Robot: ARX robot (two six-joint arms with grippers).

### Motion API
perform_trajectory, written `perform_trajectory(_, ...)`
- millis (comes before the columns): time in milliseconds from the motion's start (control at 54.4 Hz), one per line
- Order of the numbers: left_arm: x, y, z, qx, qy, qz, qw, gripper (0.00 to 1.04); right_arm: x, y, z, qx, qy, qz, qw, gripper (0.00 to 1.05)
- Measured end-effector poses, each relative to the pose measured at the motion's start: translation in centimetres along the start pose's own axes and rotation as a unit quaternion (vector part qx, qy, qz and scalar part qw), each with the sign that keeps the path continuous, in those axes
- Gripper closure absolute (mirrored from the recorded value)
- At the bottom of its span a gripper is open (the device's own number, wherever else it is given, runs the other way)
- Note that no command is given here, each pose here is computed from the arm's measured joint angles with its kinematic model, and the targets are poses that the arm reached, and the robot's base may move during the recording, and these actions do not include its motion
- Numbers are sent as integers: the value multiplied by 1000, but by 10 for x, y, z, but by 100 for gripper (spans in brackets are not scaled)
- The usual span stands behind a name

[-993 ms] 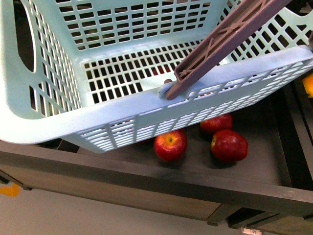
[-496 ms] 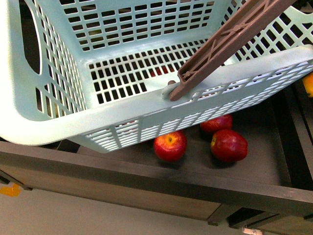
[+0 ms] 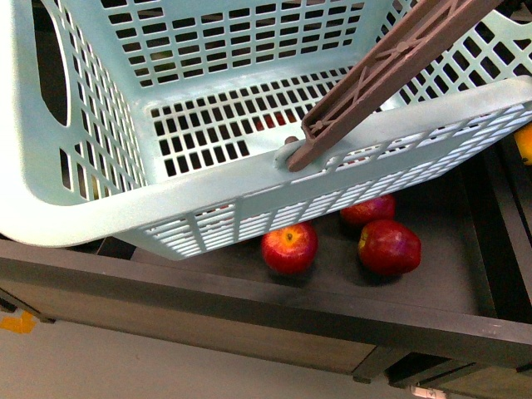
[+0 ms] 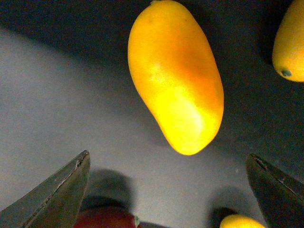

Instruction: Pick mango and avocado into basket

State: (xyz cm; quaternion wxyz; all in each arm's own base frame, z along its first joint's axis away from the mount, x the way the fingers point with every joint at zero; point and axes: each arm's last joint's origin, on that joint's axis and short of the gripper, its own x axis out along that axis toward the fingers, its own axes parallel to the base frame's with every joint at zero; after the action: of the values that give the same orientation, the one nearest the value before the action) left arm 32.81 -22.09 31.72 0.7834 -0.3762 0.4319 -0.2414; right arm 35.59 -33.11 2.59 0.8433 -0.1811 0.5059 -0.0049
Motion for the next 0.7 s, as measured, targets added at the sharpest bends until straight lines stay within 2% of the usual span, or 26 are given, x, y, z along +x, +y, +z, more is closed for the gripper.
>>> perform_trajectory(276, 0, 0, 0, 0, 0, 0, 1000, 89, 28, -7, 15, -30, 1, 13, 999, 9)
perform_trajectory(698, 0, 0, 0, 0, 0, 0, 1000, 89, 57, -12, 34, -44, 12, 24, 999, 9)
